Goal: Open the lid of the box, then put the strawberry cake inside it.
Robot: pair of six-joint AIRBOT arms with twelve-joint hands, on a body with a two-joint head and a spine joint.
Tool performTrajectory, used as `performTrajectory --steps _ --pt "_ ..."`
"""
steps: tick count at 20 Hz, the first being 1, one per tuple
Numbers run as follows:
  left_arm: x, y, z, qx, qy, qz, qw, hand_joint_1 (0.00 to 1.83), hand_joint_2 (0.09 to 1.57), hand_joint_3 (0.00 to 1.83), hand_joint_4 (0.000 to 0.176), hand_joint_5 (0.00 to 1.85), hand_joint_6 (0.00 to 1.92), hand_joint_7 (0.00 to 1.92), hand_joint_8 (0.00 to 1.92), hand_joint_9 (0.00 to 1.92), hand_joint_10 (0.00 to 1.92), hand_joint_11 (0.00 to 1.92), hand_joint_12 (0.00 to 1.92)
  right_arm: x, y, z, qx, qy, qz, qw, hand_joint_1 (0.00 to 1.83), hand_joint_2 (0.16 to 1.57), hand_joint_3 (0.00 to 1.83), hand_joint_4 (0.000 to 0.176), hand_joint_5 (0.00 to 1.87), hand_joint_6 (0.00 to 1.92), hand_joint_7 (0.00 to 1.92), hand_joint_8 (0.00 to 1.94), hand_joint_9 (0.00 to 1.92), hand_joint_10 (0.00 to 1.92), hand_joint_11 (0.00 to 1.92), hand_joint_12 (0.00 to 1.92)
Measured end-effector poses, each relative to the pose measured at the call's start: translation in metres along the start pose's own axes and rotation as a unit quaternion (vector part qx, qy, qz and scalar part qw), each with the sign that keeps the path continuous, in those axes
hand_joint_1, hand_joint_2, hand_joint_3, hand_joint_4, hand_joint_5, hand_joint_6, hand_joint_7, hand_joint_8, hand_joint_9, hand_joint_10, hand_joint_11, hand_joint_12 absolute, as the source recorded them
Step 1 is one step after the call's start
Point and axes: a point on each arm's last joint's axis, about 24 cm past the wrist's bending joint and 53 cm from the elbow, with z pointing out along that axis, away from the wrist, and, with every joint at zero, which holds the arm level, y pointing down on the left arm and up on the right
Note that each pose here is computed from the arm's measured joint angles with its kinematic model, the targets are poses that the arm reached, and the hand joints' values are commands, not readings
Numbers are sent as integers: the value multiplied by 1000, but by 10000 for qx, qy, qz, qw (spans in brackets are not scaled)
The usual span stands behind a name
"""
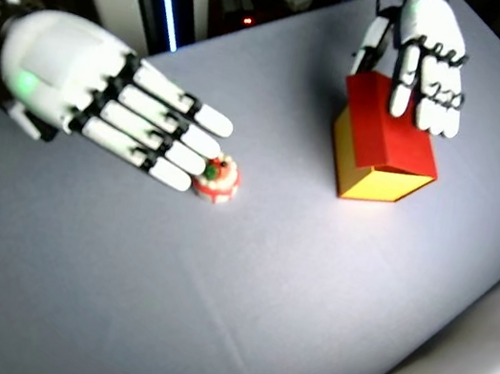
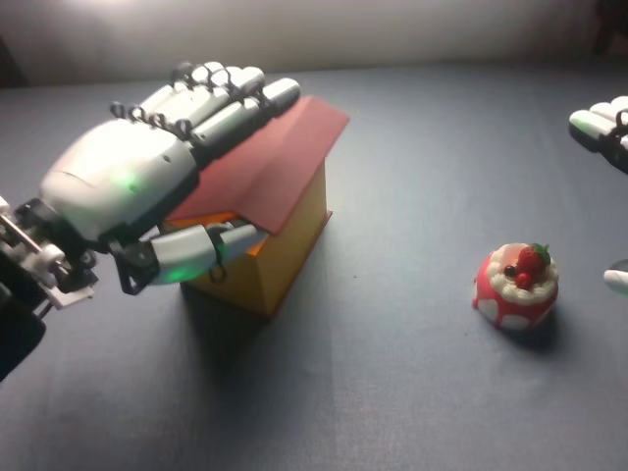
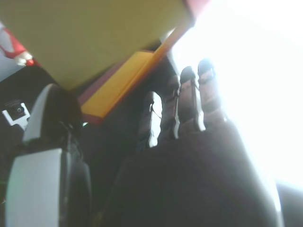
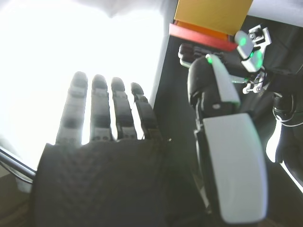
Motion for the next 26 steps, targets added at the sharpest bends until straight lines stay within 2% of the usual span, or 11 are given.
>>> performTrajectory --steps 1,2,5,6,13,17,19,20,24,25,26 --pt "-5 -2 -1 38 -80 9 10000 703 1295 15 176 0 0 0 0 0 0 0 0 1 -1 -1 21 24 -1 10000 673 1268 11 0 0 0 0 0 0 0 0 0" --pt "-12 -3 -1 67 -197 -6 9998 756 1246 0 147 0 0 0 0 0 0 0 0 1 -1 -1 22 21 1 10000 678 1266 7 0 0 0 0 0 0 0 0 0" --pt "-29 -1 -3 37 -488 -58 9988 770 1235 0 166 0 0 0 0 0 0 33 21 0 -1 -1 25 0 13 10000 678 1270 8 0 0 0 0 0 0 0 0 0" --pt "-36 4 -3 -18 -599 -67 9982 718 1266 5 146 0 0 0 0 0 0 3 3 0 -1 -1 23 0 10 10000 714 1269 6 0 0 0 0 0 0 0 0 0" --pt "-72 16 -15 -198 -1290 -204 9912 590 1349 23 138 0 0 0 0 0 0 0 0 4 -3 -1 45 27 41 10000 739 1275 6 0 0 0 0 0 0 0 0 0" --pt "-102 40 -34 -582 -1889 -295 9798 535 1360 8 132 0 0 0 0 0 0 12 6 5 -5 -2 78 35 76 9999 739 1270 2 0 0 0 0 0 0 0 0 0" --pt "-114 54 -45 -812 -2107 -305 9737 570 1362 5 145 0 0 0 0 0 0 5 2 5 -5 -2 79 34 79 9999 738 1269 1 0 0 0 0 0 0 0 0 0" --pt "-120 63 -51 -978 -2196 -311 9702 602 1357 1 129 0 0 0 0 0 0 0 0 5 -5 -2 79 37 79 9999 770 1263 0 0 0 0 0 0 0 0 0 0" --pt "-124 78 -61 -1245 -2208 -283 9669 682 1298 0 148 0 0 0 0 0 0 0 0 7 -6 -2 83 34 102 9999 738 1252 0 0 0 0 0 0 0 0 0 0" --pt "-120 77 -60 -1228 -2111 -248 9694 722 1287 0 175 0 0 0 0 0 0 0 0 8 -6 -2 85 48 111 9999 774 1229 0 0 0 0 0 0 0 0 0 0" --pt "-115 75 -59 -1192 -2018 -241 9719 786 1292 0 176 0 0 0 0 19 7 0 1062 10 -7 -3 91 69 113 9999 765 1219 0 0 0 0 0 0 0 0 0 0"
